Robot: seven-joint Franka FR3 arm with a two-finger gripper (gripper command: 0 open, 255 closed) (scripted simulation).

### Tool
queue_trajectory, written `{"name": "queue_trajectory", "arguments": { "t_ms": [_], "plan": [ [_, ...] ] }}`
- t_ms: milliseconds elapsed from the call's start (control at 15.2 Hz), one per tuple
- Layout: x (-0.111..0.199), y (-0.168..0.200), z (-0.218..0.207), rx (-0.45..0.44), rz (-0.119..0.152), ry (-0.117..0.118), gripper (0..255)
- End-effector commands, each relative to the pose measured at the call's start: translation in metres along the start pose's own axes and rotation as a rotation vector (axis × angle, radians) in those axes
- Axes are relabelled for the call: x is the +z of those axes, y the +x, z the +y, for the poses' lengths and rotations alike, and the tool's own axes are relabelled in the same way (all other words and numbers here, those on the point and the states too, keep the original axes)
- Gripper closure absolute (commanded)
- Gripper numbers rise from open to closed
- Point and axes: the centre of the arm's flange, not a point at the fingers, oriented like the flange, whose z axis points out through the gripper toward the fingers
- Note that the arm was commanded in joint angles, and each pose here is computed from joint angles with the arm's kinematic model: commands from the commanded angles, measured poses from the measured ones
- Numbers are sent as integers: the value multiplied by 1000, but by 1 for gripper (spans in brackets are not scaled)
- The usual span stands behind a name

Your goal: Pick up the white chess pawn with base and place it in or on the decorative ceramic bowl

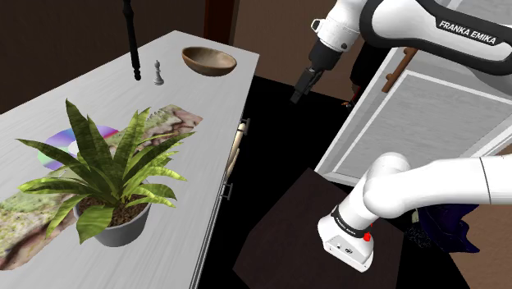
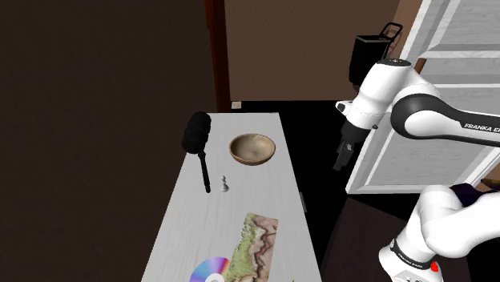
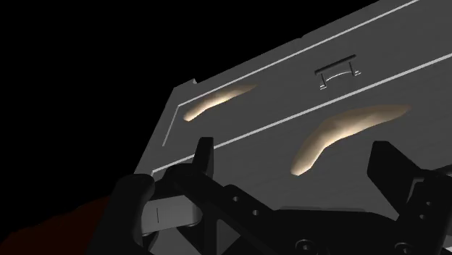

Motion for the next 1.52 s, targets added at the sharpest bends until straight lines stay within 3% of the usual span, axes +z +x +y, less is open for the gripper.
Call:
{"name": "queue_trajectory", "arguments": {
  "t_ms": [0,1452],
  "plan": [
    [0,0,0,0,0,0,0],
    [16,198,-181,-172,129,53,0]
  ]
}}
